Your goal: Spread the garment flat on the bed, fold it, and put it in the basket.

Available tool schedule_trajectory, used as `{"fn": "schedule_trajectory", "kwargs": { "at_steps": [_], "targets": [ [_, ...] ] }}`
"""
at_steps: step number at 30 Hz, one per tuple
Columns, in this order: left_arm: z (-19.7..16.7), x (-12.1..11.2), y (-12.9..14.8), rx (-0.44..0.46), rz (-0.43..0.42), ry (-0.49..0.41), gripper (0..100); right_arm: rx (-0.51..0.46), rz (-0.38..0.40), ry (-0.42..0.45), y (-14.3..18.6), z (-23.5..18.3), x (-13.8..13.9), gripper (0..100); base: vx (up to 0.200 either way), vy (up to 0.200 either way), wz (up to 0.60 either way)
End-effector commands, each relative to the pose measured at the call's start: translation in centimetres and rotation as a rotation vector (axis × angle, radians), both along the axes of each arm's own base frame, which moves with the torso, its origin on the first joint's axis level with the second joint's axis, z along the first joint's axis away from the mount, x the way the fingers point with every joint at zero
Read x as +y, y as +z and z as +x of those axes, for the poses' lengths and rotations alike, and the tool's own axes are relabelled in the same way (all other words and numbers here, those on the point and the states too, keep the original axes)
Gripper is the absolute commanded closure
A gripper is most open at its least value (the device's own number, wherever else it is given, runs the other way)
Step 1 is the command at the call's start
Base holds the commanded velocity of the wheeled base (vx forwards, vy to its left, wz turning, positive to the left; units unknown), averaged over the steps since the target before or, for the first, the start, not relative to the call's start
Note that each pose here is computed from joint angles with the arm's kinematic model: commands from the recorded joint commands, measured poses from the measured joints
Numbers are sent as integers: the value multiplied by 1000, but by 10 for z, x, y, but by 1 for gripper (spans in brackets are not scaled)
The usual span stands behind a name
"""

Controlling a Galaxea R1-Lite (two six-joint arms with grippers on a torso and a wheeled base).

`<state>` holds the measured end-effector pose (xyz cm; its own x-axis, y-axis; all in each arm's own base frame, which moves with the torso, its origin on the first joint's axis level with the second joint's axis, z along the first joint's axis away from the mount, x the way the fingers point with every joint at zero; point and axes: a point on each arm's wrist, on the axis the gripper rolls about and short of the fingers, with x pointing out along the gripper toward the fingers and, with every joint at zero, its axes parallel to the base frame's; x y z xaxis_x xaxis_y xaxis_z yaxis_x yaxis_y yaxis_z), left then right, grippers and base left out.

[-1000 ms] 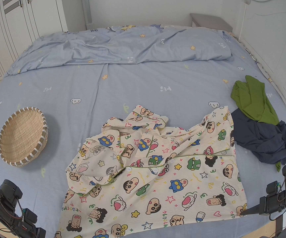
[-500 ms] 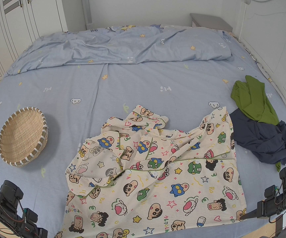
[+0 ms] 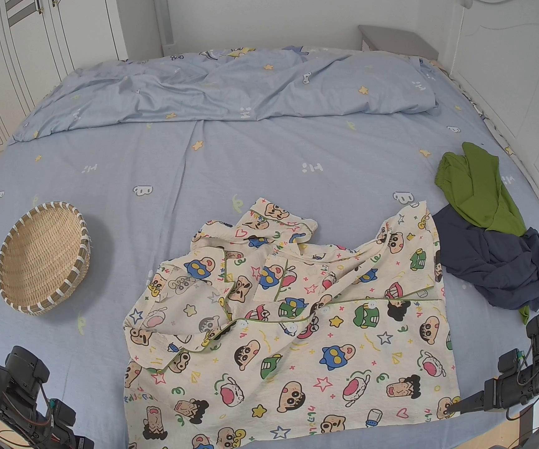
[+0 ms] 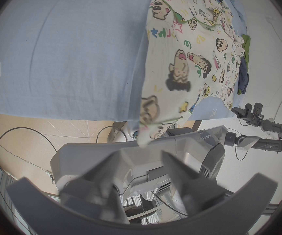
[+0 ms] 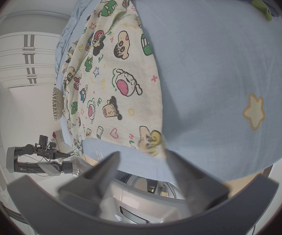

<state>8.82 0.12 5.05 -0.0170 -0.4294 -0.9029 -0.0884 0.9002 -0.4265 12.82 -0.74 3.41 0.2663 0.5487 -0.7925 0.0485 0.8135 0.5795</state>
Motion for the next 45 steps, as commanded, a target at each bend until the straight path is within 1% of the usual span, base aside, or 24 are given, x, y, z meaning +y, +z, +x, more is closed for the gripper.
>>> {"fn": "schedule_trajectory", "kwargs": {
  "at_steps": [1, 6, 8, 10, 12, 13, 14, 17, 19, 20, 23, 24, 25, 27, 31, 33, 35, 39, 42, 45],
  "targets": [
    [0, 0, 0, 4, -1, -2, 0, -4, 1, -3, -1, 0, 0, 0, 0, 0, 0],
    [1, 1, 1, -2, 3, 13, 0, -7, 4, -5, -1, -1, -1, 0, 0, 0, 0],
    [3, 2, 2, -15, 5, 29, 0, -13, 8, -5, 0, -1, -1, 0, 0, 0, 0],
    [5, 4, 4, -28, 10, 73, 0, -41, 6, -9, 0, -3, -1, 0, 0, 0, 0],
    [6, 4, 4, -32, 9, 76, 0, -47, 5, -12, 1, -3, -1, 0, 0, 0, 0],
    [9, 7, 4, -69, 11, 100, 0, -86, 9, -16, -1, -6, -1, 0, 0, 0, 0],
    [11, 8, 2, -104, 14, 104, 0, -116, 15, -14, -2, -8, -1, 0, 0, 0, 0],
    [12, 8, -1, -172, 18, 113, 0, -171, 31, -22, -3, -8, -2, 0, 0, 0, 0],
    [12, 8, -4, -226, 24, 112, 0, -178, 39, -32, -4, -7, -4, 0, 0, 0, 0],
    [12, 8, -5, -236, 26, 114, 0, -177, 41, -33, -4, -7, -4, 0, 0, 0, 0],
    [12, 8, -8, -329, 36, 113, 0, -193, 43, -43, -4, -4, -6, 0, 0, 0, 0],
    [12, 8, -8, -329, 36, 113, 0, -193, 43, -43, -4, -4, -6, 0, 0, 0, 0],
    [12, 8, -10, -362, 40, 112, 0, -187, 40, -64, -6, -2, -9, 0, 0, 0, 0],
    [12, 8, -11, -376, 38, 126, 0, -187, 38, -81, -7, -1, -12, 0, 0, 0, 0],
    [19, 8, -12, -383, 16, 199, 0, -196, 38, -82, -7, -1, -12, 0, 0, 0, 0],
    [23, 8, -11, -401, 7, 240, 0, -198, 37, -83, -7, -1, -13, 0, 0, 0, 0],
    [25, 9, -10, -416, 8, 248, 0, -193, 38, -82, -7, -2, -12, 0, 0, 0, 0],
    [25, 8, -11, -413, 8, 243, 0, -193, 46, -80, -6, -3, -11, 0, 0, 0, 0],
    [24, 8, -11, -414, 12, 241, 0, -199, 65, -75, -6, -4, -11, 0, 0, 0, 0],
    [23, 8, -11, -416, 15, 240, 0, -199, 103, -62, -5, -5, -10, 0, 0, 0, 0]
  ]
}}
